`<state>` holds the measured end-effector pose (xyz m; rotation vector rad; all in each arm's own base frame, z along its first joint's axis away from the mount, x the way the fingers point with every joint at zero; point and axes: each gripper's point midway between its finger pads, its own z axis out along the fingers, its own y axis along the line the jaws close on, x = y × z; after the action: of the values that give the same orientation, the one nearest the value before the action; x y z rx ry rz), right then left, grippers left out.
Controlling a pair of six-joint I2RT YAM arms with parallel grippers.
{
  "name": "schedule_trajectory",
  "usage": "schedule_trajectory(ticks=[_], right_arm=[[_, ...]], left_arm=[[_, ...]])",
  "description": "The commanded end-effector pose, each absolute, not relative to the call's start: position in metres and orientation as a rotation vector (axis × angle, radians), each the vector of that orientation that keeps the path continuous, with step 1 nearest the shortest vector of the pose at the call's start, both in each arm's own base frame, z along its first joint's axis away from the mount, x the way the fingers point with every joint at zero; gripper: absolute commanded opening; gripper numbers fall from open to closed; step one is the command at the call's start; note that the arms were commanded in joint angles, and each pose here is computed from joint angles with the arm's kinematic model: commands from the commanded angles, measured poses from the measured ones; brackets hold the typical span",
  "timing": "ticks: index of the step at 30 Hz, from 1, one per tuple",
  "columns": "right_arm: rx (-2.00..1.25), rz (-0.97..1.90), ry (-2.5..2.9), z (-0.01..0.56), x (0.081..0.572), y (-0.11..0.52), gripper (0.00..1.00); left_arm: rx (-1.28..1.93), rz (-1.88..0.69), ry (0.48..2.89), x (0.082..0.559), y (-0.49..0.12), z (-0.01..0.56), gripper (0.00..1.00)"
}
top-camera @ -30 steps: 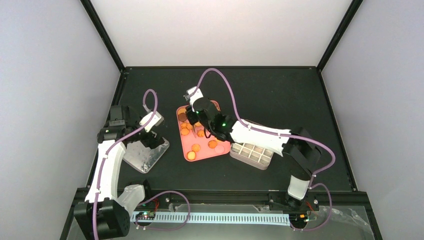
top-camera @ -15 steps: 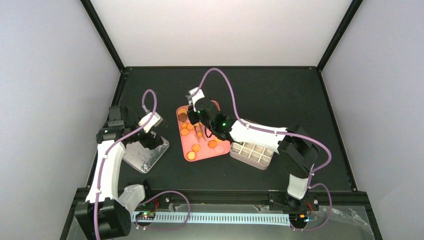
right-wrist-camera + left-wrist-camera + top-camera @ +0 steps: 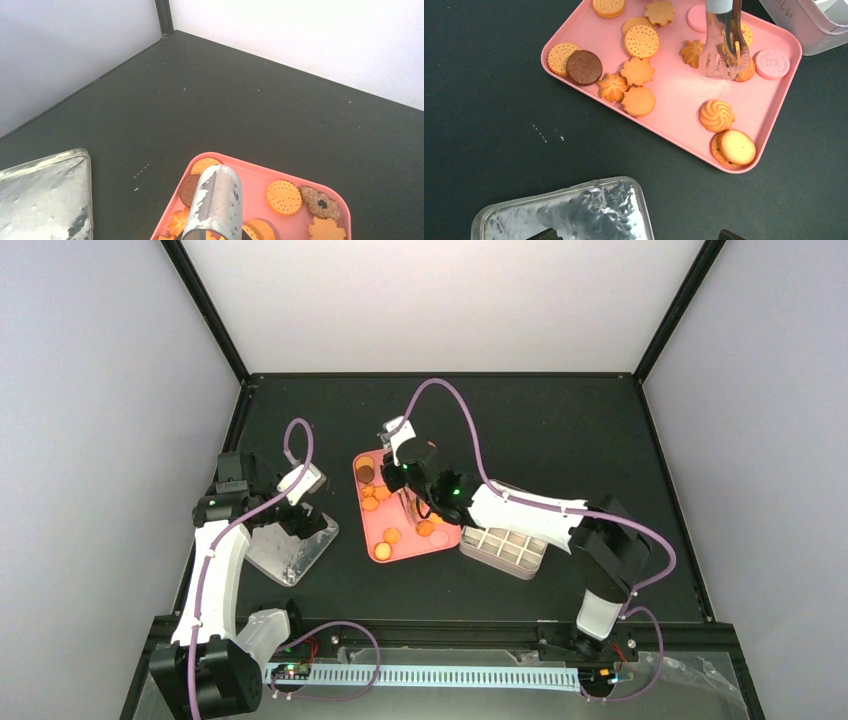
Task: Pack the cookies
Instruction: Adjust the fake cookies on the plate.
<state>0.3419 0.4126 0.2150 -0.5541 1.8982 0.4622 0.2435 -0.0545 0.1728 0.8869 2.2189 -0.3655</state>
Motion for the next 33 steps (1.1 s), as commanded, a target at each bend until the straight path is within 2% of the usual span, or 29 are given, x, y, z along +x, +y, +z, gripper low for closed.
schedule_trajectory(ticks=[1,8,14,23,33], right_arm=[[-0.493,0.472,1.814,0.257,0.341,0.399,0.05],[-0.407,0.520,1.726,0.283,0.328,0.373,0.02],[-0.368,0.537,1.745,0.262,0.319,0.356,0.02],[-0.390,0.549,1.829,0.214,0.305,0.349,0.09],[-0.442,0.502,1.869,0.201,0.276,0.332,0.19]], left_arm=[[0.905,-0.366,2.175,0.243,-0.056,0.184,0.84],[0.906,-0.364,2.173,0.244,-0.056,0.183,0.84],[0.903,-0.378,2.169,0.245,-0.058,0.184,0.84],[0.906,-0.380,2.163,0.244,-0.059,0.185,0.84],[0.904,-0.397,2.153,0.246,-0.060,0.187,0.84]])
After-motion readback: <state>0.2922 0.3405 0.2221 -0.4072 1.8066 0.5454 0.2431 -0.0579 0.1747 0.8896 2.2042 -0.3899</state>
